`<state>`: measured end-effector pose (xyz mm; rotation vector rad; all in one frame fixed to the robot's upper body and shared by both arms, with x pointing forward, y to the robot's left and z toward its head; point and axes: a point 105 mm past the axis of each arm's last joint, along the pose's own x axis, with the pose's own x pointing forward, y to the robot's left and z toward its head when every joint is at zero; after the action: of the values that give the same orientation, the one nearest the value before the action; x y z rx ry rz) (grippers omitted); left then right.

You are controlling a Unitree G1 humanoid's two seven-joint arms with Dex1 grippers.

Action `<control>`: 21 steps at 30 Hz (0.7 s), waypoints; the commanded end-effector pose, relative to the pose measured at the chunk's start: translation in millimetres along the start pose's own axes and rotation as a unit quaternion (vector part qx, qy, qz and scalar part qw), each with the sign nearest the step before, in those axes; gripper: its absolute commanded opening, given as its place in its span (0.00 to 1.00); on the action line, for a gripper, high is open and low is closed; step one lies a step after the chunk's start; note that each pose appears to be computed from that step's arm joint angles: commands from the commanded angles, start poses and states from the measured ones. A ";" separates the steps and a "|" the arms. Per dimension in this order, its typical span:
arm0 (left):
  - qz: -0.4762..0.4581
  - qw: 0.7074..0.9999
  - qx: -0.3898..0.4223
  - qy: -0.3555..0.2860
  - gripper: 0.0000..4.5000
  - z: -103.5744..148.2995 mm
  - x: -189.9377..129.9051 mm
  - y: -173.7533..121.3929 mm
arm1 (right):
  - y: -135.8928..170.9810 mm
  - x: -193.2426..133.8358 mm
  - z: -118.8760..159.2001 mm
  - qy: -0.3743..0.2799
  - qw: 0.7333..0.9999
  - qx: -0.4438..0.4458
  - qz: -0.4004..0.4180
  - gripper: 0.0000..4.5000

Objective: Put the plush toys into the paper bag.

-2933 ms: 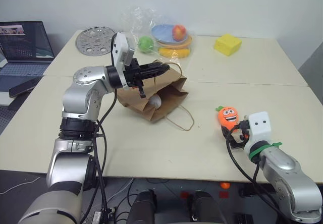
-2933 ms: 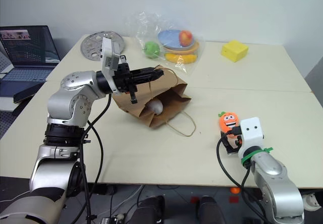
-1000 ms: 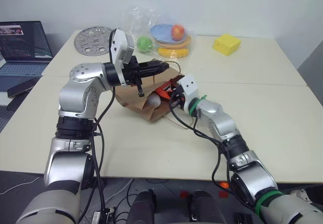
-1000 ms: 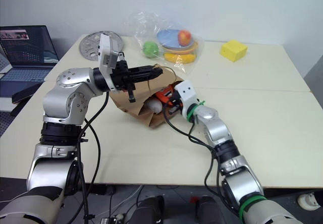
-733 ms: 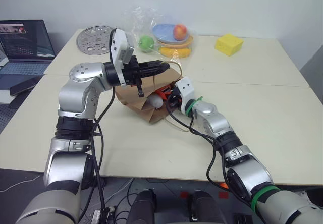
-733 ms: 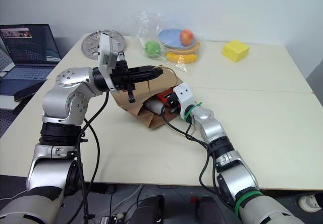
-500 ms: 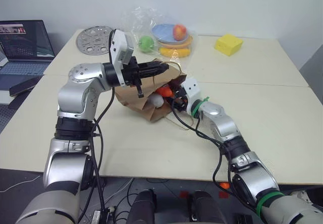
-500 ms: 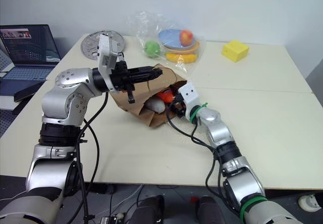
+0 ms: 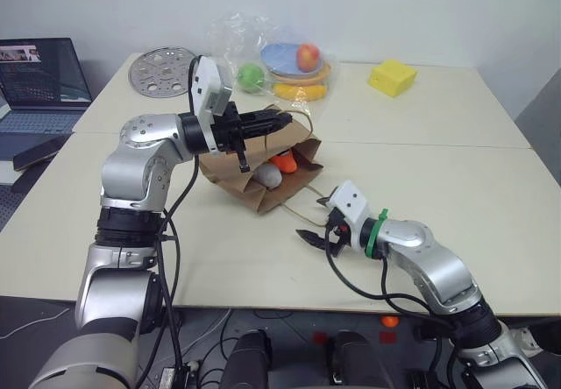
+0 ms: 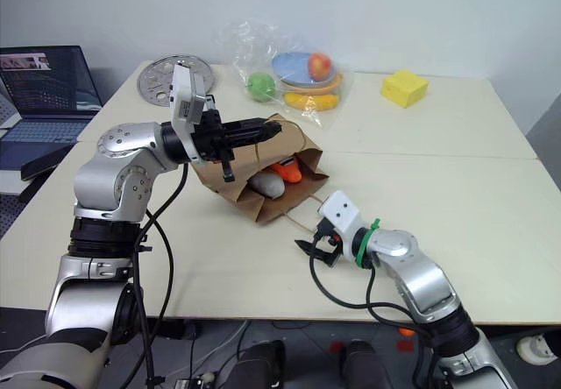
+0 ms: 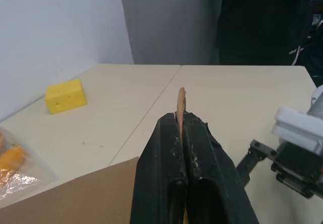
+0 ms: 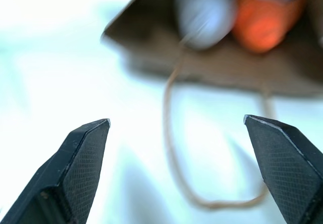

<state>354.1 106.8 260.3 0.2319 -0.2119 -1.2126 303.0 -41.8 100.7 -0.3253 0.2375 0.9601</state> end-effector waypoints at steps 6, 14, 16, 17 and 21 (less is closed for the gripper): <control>-0.001 1.000 0.022 -0.013 0.00 12.4 0.6 -1.3 | -8.8 4.6 -0.7 0.016 0.999 -0.016 -0.023 0.78; 0.004 1.000 0.024 -0.013 0.00 12.6 -0.2 -0.5 | -14.9 1.6 -9.0 0.024 0.999 -0.008 -0.033 0.14; 0.004 1.000 0.024 -0.014 0.00 12.8 -0.4 -0.7 | -18.8 1.1 -14.7 0.029 0.999 -0.006 -0.038 0.01; 0.004 1.000 0.024 -0.014 0.00 13.0 -0.4 -0.7 | -19.8 0.7 -16.9 0.031 0.999 -0.009 -0.038 0.01; 0.007 1.000 0.025 -0.015 0.00 14.6 -0.2 0.6 | -24.5 -5.6 4.2 -0.020 0.999 -0.011 -0.038 0.01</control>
<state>355.8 107.4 260.5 0.2286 -0.2135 -1.1942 318.7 -58.4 86.5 -0.3527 0.2779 0.8842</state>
